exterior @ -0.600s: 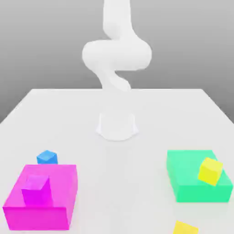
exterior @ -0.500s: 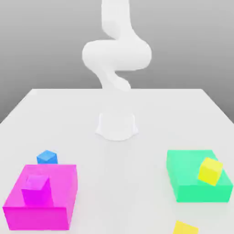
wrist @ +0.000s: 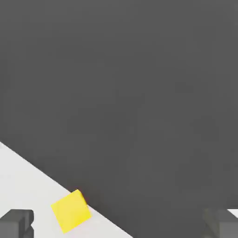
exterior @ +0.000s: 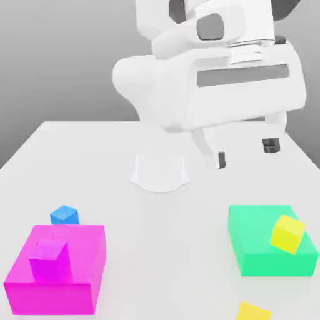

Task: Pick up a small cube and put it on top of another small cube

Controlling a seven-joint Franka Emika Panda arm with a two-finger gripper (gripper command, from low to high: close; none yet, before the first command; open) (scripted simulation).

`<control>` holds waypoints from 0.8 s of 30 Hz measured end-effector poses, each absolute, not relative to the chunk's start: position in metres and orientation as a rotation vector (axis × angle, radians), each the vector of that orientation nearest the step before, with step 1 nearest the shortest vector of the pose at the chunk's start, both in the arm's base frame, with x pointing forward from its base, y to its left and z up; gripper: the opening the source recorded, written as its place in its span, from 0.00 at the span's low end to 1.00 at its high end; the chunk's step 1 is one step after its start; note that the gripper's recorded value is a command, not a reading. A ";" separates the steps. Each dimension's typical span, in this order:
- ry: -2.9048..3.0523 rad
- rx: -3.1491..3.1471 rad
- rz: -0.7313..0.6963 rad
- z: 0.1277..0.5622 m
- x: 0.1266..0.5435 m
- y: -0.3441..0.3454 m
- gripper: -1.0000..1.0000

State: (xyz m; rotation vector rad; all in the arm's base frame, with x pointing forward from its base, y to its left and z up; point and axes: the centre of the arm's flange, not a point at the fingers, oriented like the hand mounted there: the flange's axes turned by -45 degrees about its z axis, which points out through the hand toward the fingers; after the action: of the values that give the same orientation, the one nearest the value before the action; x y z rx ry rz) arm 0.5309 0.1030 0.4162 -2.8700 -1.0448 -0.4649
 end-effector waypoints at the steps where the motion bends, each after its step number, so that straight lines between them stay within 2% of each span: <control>1: -1.099 -2.857 -0.429 0.399 0.533 0.111 0.50; 12: -1.623 -2.685 -0.033 0.210 0.530 0.155 0.50; 16: -1.664 -2.665 -0.002 0.148 0.529 0.158 0.50; 17: -1.665 -2.664 -0.001 0.138 0.528 0.157 0.00; 24: -1.666 -2.663 0.002 0.137 0.528 0.158 0.00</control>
State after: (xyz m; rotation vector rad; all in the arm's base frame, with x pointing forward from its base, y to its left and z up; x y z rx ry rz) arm 0.5279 0.1575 0.1374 -2.6634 -1.6658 0.0018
